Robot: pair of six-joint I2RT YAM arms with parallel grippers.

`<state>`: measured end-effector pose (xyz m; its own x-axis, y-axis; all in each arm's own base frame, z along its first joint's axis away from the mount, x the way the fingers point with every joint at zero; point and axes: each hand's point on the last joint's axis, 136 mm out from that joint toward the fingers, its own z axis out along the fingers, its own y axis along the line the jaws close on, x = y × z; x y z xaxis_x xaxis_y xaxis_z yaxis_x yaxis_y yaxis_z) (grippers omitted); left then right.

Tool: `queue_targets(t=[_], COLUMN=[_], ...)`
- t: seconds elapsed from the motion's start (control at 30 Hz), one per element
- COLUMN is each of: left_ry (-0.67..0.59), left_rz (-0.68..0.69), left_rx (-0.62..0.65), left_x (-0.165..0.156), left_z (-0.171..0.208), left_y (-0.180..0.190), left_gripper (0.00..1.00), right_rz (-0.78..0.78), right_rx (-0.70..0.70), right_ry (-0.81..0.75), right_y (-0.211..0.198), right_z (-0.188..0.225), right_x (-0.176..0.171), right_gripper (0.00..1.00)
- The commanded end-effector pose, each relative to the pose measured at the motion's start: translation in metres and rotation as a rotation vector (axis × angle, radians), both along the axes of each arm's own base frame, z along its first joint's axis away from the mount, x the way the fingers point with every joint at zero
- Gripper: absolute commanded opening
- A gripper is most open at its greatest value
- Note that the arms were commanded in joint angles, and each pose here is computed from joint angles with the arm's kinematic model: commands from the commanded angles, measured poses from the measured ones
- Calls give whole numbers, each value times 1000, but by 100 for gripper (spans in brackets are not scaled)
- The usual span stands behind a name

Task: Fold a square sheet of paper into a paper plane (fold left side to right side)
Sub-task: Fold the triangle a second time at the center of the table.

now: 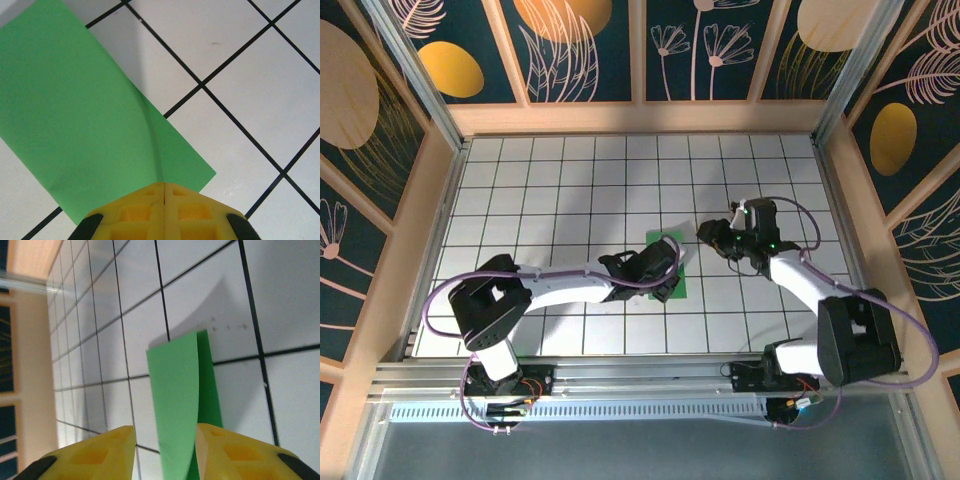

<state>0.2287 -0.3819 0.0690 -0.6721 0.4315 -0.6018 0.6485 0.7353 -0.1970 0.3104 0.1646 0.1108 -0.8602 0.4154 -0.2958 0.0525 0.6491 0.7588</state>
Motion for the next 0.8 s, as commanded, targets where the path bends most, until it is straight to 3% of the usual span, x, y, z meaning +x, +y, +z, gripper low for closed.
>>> queue_targets(t=[0.0,0.23,0.43,0.77], left_ry=[76,119,144,161], left_rz=[-23,12,15,26], left_rx=[-125,-197,-197,-165], left_x=[-3,6,6,7], left_z=[13,20,17,5], left_y=[-10,-3,-4,-3], left_gripper=[0,0,0,0], right_rz=[41,148,183,210], right_rx=[-21,1,5,-54], right_ry=[55,139,171,178], right_y=[-3,27,51,68], right_z=[-19,-48,-65,-77], right_x=[-30,-83,-99,-92], right_gripper=[27,0,0,0])
